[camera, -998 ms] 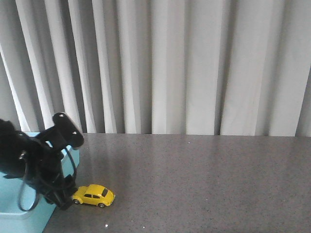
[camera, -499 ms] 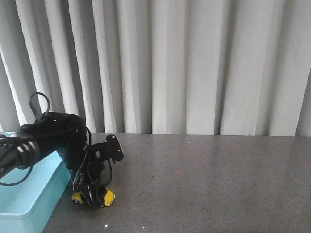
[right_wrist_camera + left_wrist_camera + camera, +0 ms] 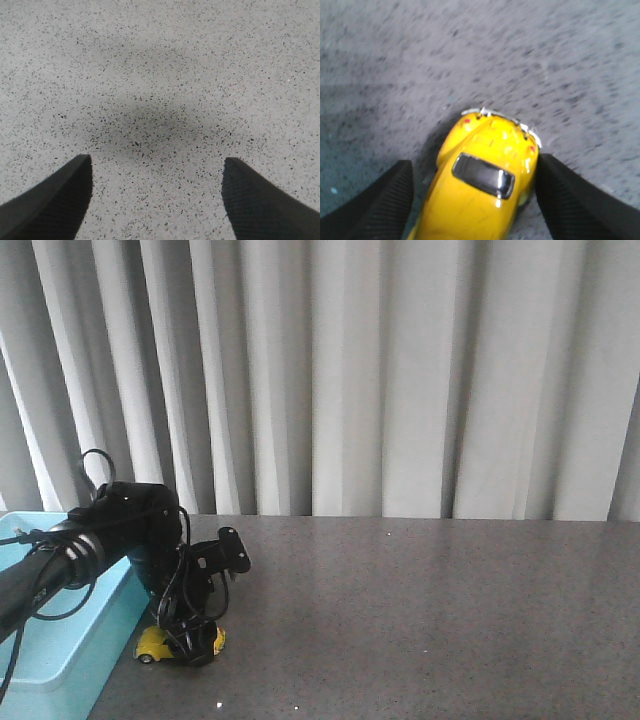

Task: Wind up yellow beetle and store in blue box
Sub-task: 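Lower the left gripper onto the yellow car and grasp it, then lift the car with the left gripper and lower it into the blue box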

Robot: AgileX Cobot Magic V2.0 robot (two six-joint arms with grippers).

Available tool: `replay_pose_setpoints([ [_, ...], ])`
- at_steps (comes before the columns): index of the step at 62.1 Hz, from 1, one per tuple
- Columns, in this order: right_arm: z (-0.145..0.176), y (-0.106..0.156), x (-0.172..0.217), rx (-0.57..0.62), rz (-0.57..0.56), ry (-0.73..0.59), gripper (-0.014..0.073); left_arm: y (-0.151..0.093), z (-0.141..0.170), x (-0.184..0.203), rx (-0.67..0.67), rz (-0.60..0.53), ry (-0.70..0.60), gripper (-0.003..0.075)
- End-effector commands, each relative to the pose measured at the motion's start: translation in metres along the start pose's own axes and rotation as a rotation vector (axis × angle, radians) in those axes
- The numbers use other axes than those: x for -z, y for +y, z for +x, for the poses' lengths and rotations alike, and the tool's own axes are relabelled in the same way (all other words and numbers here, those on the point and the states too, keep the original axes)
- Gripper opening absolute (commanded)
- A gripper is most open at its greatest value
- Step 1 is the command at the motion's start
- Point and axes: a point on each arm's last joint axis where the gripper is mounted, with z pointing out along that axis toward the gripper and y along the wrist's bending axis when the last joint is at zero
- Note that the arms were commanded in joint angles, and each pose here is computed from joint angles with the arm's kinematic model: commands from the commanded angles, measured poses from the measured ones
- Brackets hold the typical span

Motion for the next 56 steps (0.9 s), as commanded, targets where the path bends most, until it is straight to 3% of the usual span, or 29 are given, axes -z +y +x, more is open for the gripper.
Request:
replay_pose_setpoints([
  [1, -0.010, 0.000, 0.007, 0.004, 0.005, -0.084, 0.0523, 0.001, -0.005, 0.041, 0.002, -0.034, -0.092, 0.0500],
  [28, -0.010, 0.000, 0.007, 0.004, 0.005, -0.084, 0.0523, 0.000, -0.008, 0.046, 0.023, -0.023, -0.120, 0.0282],
  [41, -0.010, 0.000, 0.007, 0.004, 0.005, -0.084, 0.0523, -0.004, -0.011, 0.067, 0.085, -0.032, -0.167, 0.0265],
  [56, -0.010, 0.000, 0.007, 0.004, 0.005, -0.084, 0.0523, -0.015, -0.012, 0.123, 0.202, -0.071, -0.275, 0.0265],
])
